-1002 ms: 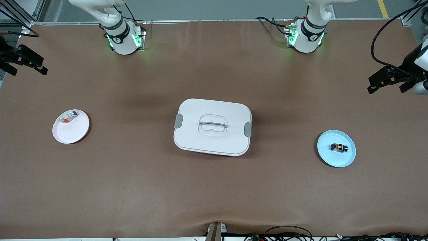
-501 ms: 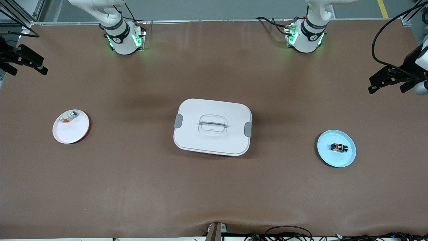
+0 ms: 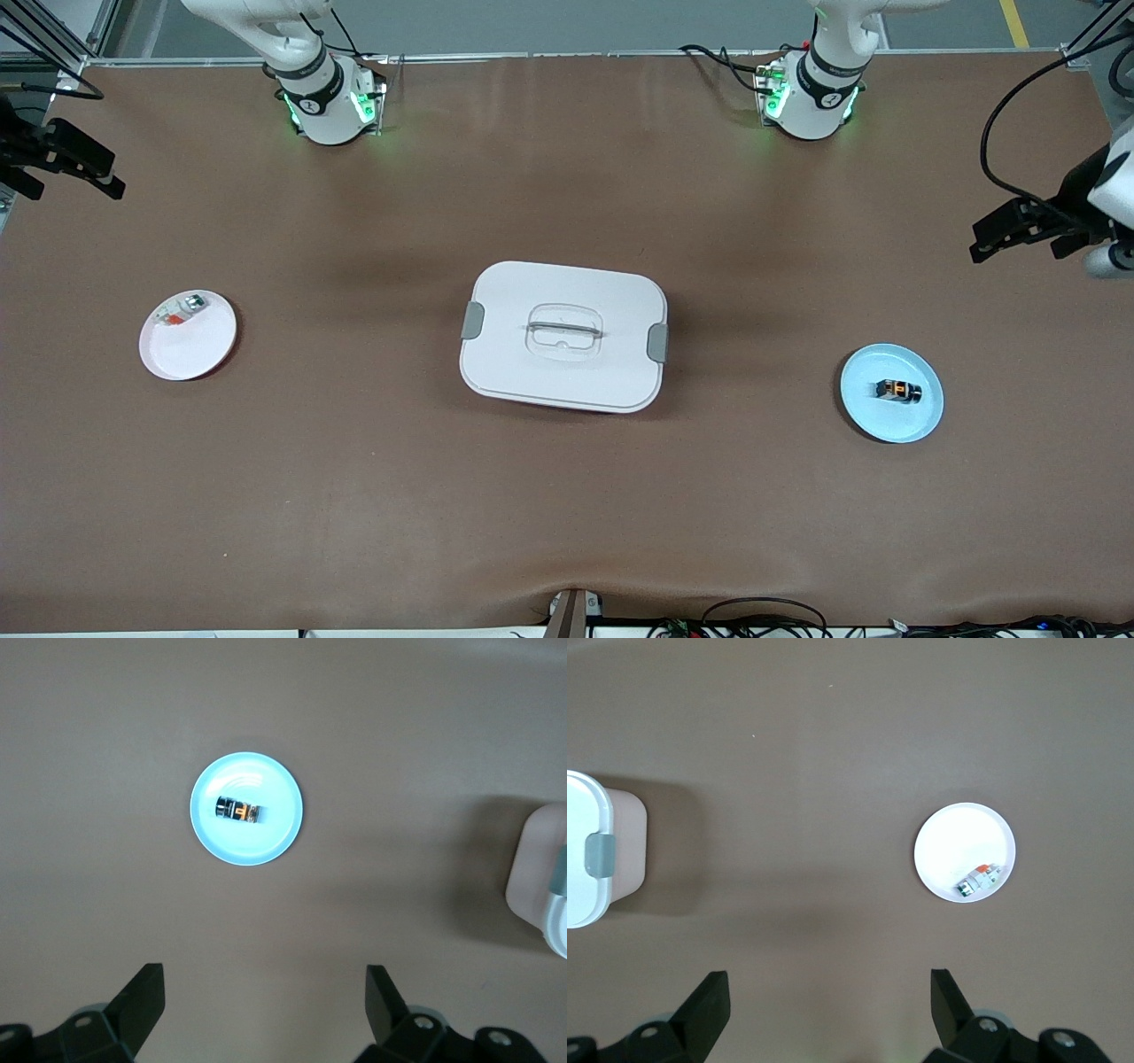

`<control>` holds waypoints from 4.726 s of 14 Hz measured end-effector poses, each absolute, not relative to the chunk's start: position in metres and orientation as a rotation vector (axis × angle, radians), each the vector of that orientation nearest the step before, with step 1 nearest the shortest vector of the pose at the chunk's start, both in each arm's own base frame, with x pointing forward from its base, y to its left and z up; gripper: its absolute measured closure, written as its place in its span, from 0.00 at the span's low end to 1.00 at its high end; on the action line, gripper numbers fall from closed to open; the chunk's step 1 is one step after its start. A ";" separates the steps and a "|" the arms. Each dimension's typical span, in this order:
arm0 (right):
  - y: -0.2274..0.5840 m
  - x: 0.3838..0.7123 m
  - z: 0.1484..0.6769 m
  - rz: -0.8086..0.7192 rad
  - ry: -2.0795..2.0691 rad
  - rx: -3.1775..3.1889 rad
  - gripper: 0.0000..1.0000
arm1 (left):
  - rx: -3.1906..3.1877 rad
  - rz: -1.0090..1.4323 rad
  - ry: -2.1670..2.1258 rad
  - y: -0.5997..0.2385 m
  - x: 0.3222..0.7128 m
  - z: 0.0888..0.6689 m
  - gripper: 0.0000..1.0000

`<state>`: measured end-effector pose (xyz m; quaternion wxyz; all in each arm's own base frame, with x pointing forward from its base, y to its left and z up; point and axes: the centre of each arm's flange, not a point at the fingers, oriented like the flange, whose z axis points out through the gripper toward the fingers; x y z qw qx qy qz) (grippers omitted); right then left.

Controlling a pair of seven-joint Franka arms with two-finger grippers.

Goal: Transfer orange switch to right arm and place
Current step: 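Reach the left gripper down to the black-orange switch on the blue plate, then close the left gripper on the switch and lift it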

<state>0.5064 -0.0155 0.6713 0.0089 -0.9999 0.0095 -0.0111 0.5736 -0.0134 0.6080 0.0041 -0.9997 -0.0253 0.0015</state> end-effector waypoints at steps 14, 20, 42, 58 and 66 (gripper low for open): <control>-0.018 0.506 0.682 -0.068 0.036 -3.125 0.00 | -3.120 0.076 0.025 0.040 0.616 0.417 0.00; -0.019 0.504 0.681 -0.049 0.110 -3.122 0.00 | -3.123 0.065 0.208 0.078 0.612 0.315 0.00; -0.014 0.503 0.679 -0.027 0.147 -3.121 0.00 | -3.165 0.137 0.209 0.069 0.651 0.202 0.00; -0.005 0.503 0.679 -0.027 0.119 -3.122 0.00 | -3.138 0.139 0.257 0.070 0.650 0.183 0.00; -0.005 0.504 0.679 -0.031 0.121 -3.122 0.00 | -3.139 0.133 0.251 0.069 0.650 0.179 0.28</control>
